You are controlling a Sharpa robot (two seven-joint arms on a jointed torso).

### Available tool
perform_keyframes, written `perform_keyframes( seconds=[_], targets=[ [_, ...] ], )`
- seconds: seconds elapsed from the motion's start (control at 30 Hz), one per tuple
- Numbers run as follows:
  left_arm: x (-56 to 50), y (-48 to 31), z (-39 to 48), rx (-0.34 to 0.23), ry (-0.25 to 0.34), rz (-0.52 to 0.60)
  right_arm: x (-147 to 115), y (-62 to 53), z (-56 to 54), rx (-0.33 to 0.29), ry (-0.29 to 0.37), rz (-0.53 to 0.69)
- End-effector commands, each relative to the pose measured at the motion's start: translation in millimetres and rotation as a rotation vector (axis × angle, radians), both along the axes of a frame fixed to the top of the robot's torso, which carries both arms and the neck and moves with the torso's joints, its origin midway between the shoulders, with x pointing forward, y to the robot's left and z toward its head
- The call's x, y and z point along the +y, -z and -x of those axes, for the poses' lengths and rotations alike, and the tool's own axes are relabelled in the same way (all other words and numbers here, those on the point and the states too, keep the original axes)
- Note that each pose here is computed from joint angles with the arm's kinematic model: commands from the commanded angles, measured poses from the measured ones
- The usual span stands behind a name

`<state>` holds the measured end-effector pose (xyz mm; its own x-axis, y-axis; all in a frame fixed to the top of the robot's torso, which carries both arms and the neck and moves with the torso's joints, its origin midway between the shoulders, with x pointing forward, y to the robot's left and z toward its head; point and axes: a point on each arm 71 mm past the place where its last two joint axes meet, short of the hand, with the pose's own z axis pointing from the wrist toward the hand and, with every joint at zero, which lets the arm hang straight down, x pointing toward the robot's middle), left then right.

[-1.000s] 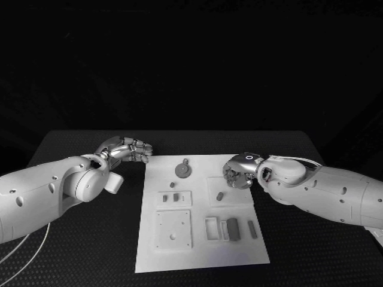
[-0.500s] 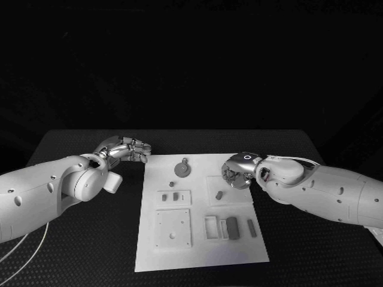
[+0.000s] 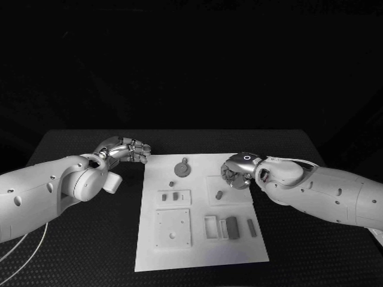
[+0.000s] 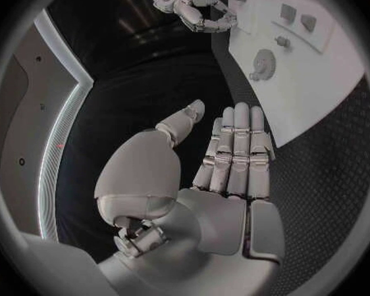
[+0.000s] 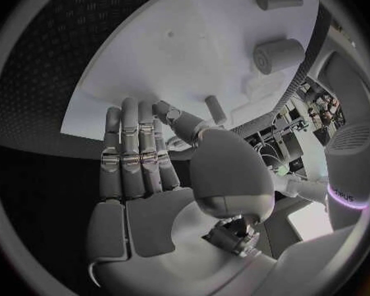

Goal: Assemble the parts on the task board

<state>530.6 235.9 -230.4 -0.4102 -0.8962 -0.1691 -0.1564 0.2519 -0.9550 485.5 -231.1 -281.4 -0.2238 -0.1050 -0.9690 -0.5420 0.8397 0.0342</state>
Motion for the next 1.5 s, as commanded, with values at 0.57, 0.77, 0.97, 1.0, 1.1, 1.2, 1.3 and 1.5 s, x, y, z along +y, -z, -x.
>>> perform_keyframes(
  seconds=[0.57, 0.77, 0.97, 1.0, 1.1, 1.2, 1.3, 1.5],
  targets=[
    [-0.8, -0.3, 0.5, 0.01, 0.015, -0.002, -1.6, 8.8, 2.7, 0.057, 0.014, -0.001],
    [-0.6, -0.2, 0.7, 0.012, 0.016, -0.002, -0.9, 7.9, 2.8, 0.051, 0.014, -0.015],
    [-0.1, -0.1, 0.5, 0.012, 0.015, -0.003, -1.1, 8.4, 2.8, 0.044, 0.017, -0.02],
    [-0.1, -0.1, 0.5, 0.011, 0.015, -0.003, -1.0, 9.1, 3.0, 0.044, 0.017, -0.018],
    [-0.1, -0.1, 0.6, 0.011, 0.016, -0.003, -0.5, 12.8, 5.4, 0.046, 0.018, -0.017],
    [0.4, -0.1, 0.5, 0.012, 0.014, -0.004, -0.2, 13.8, 5.6, 0.043, 0.019, -0.02],
    [0.3, 0.0, 0.6, 0.012, 0.015, -0.003, -0.1, 13.8, 5.7, 0.043, 0.021, -0.026],
    [0.1, 0.2, 0.6, 0.015, 0.017, -0.004, 0.0, 13.2, 5.9, 0.034, 0.019, -0.033]
  ],
)
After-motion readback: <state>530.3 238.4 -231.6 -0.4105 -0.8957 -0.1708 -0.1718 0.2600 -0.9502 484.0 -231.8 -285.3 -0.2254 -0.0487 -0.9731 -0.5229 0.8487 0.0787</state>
